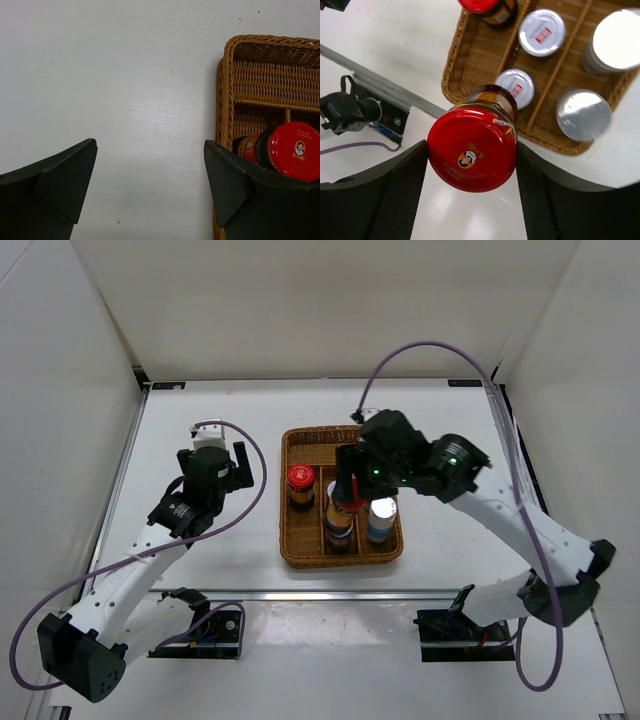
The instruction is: Organize the condiment bottles
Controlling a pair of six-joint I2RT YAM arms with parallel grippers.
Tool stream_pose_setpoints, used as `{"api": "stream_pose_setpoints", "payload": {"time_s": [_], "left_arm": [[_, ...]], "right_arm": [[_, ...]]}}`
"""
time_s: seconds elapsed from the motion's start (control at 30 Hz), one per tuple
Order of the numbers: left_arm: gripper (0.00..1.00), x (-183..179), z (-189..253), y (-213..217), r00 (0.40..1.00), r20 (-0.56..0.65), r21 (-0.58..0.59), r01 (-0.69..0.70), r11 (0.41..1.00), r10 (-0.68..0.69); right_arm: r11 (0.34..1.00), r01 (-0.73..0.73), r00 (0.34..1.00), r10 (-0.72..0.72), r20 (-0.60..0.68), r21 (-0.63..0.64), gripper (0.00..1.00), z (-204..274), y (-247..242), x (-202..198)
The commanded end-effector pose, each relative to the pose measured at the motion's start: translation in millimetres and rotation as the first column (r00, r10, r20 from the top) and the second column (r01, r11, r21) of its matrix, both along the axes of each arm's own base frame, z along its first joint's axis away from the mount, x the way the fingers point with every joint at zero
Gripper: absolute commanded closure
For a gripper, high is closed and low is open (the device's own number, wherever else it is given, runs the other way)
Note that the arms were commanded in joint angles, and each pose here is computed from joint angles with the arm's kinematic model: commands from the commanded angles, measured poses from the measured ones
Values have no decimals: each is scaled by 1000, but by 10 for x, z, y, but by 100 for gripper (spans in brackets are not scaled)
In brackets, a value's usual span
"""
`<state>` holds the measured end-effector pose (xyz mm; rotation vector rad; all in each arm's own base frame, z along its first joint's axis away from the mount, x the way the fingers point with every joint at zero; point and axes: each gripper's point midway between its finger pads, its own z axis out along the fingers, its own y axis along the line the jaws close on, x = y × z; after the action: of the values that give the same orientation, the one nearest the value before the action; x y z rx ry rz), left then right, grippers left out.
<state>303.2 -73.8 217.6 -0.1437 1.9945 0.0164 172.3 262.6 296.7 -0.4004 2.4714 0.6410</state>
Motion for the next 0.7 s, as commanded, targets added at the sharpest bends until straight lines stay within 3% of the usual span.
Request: {"api": "stream_pose_setpoints", "payload": {"time_s": [0.0, 0.23, 0.67], "left_arm": [[1, 35, 185, -4, 999, 50, -23, -12, 1000, 14], [1, 35, 185, -4, 999, 50, -23, -12, 1000, 14], [1, 36, 188, 12, 998, 52, -19, -21, 1000, 22]], "right_arm": [[989, -63, 987, 42, 155, 131, 100, 416, 448, 185], [986, -120, 988, 107, 107, 120, 100, -10, 969, 312], [997, -66, 998, 65, -24, -40, 100, -825, 1183, 330]]}}
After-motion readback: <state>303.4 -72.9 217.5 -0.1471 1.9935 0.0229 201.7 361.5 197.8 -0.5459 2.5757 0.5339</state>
